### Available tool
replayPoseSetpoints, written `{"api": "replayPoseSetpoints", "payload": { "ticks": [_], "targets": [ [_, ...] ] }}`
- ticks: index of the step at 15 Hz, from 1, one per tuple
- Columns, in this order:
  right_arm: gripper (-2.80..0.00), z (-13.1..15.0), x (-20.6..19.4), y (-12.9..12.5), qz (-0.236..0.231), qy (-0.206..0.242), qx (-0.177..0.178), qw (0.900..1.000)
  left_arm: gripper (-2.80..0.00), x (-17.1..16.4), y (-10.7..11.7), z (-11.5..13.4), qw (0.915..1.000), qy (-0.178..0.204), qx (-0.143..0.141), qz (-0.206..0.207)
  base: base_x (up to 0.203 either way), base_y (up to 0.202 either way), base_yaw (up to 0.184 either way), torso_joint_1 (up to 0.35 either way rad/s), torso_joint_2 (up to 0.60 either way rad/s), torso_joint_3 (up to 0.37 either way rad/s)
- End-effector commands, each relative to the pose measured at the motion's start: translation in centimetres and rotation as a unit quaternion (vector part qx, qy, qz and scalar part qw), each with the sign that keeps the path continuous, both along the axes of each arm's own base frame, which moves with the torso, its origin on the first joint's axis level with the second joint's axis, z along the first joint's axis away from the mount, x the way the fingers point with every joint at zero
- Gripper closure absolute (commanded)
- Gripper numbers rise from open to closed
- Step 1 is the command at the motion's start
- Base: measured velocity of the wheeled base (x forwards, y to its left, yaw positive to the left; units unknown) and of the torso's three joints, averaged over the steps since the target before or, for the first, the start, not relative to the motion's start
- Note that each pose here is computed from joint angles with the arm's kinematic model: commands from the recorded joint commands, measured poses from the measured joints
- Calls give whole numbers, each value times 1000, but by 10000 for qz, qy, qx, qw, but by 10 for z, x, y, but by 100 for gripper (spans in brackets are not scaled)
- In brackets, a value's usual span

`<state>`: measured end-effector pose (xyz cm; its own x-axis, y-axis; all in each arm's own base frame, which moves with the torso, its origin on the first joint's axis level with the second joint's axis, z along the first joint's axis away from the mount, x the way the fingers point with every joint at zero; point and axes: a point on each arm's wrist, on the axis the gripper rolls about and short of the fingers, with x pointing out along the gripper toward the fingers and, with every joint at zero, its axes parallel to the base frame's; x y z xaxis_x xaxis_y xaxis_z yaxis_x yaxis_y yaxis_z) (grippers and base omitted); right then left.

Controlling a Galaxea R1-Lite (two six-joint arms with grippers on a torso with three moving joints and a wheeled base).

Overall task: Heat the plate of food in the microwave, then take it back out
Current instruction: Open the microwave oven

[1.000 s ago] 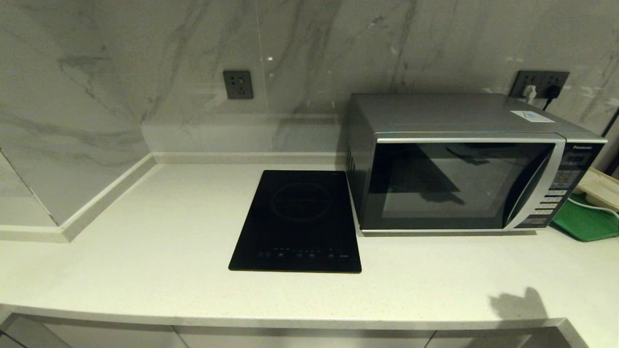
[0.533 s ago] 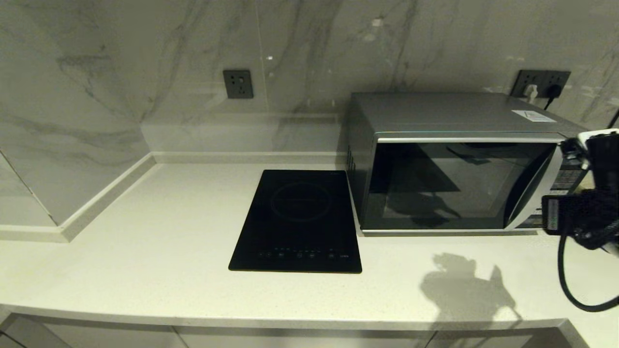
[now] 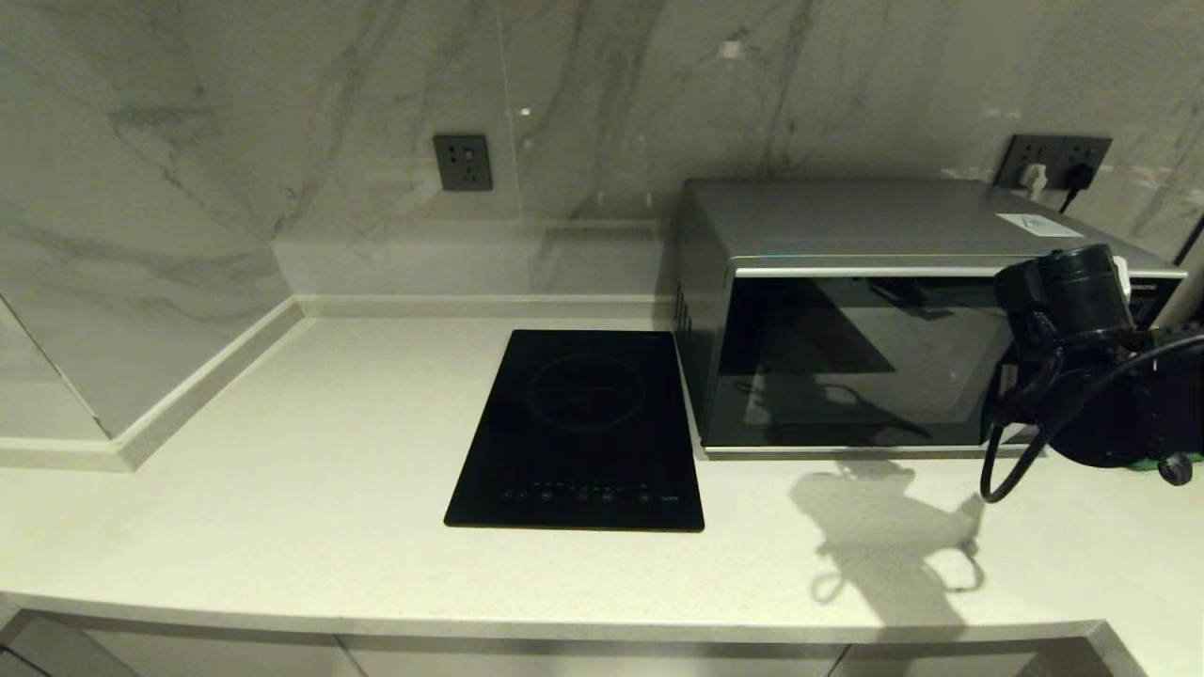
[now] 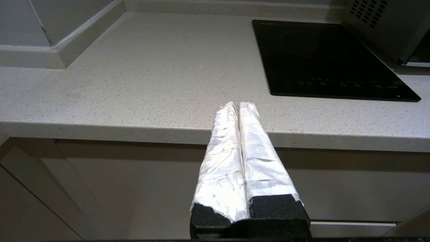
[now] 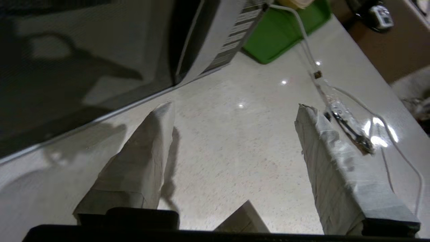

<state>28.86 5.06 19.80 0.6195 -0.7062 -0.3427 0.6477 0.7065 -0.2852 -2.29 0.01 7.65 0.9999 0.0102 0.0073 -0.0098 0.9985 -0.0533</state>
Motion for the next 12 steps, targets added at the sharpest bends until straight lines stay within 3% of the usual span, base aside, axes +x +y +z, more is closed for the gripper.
{"api": "replayPoseSetpoints", "payload": {
  "ticks": [1,12],
  "targets": [
    [-280,-5,11,-8,-206,51,-24,9998,0,0,0,0,10000,-2,-2,2,0,0,0,0,0,0],
    [-280,-26,52,-22,-496,106,172,9986,0,0,0,0,10000,-2,-2,2,0,0,0,0,0,0]
  ]
}}
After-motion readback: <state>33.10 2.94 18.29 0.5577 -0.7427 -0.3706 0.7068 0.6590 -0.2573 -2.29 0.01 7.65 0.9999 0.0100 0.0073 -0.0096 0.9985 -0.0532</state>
